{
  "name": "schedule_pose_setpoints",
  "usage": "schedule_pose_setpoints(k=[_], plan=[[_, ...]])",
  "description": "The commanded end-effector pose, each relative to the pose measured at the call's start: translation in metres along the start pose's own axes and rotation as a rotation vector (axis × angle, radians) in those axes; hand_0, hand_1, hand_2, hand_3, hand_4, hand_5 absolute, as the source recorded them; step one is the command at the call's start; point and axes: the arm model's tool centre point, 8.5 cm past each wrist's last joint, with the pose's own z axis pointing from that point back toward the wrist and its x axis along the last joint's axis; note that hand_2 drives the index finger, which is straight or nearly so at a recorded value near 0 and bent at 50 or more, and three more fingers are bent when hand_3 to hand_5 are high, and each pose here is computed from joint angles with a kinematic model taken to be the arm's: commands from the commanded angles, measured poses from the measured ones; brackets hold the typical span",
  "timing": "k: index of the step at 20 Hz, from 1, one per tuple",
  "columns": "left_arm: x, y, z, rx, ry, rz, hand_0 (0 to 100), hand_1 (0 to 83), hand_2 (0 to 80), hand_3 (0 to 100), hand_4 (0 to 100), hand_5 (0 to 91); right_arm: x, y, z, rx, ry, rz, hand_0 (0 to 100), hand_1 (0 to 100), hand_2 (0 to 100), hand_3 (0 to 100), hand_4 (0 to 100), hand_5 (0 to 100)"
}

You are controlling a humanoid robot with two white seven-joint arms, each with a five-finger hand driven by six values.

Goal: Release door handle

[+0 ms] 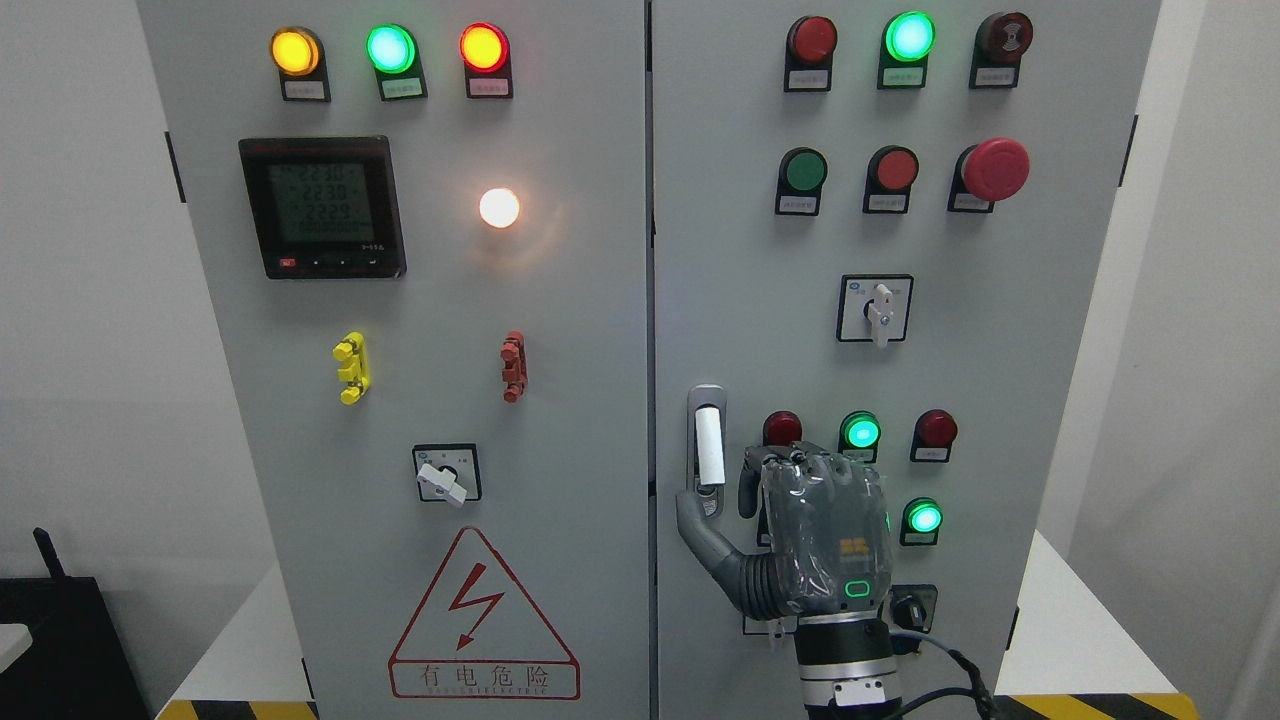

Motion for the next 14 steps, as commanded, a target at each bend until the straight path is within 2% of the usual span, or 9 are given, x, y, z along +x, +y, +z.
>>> schedule_pose_setpoints(k=[1, 14], plan=[[-0.0069, 0.0004, 0.001, 0.0, 0.02, -0.013, 12, 38.9, 0.0, 0, 0, 0.0, 0.0003, 0.0042, -0.0036, 0.01, -0.002, 0.003, 24, 42, 85, 100, 91, 100], [-0.0069, 0.0004, 0.001, 0.0, 0.02, -0.013, 12, 38.9, 0.0, 0, 0, 0.0, -0.0023, 0.0064, -0.0046, 0.014, 0.006, 0.005, 27, 45, 86, 100, 92, 100]])
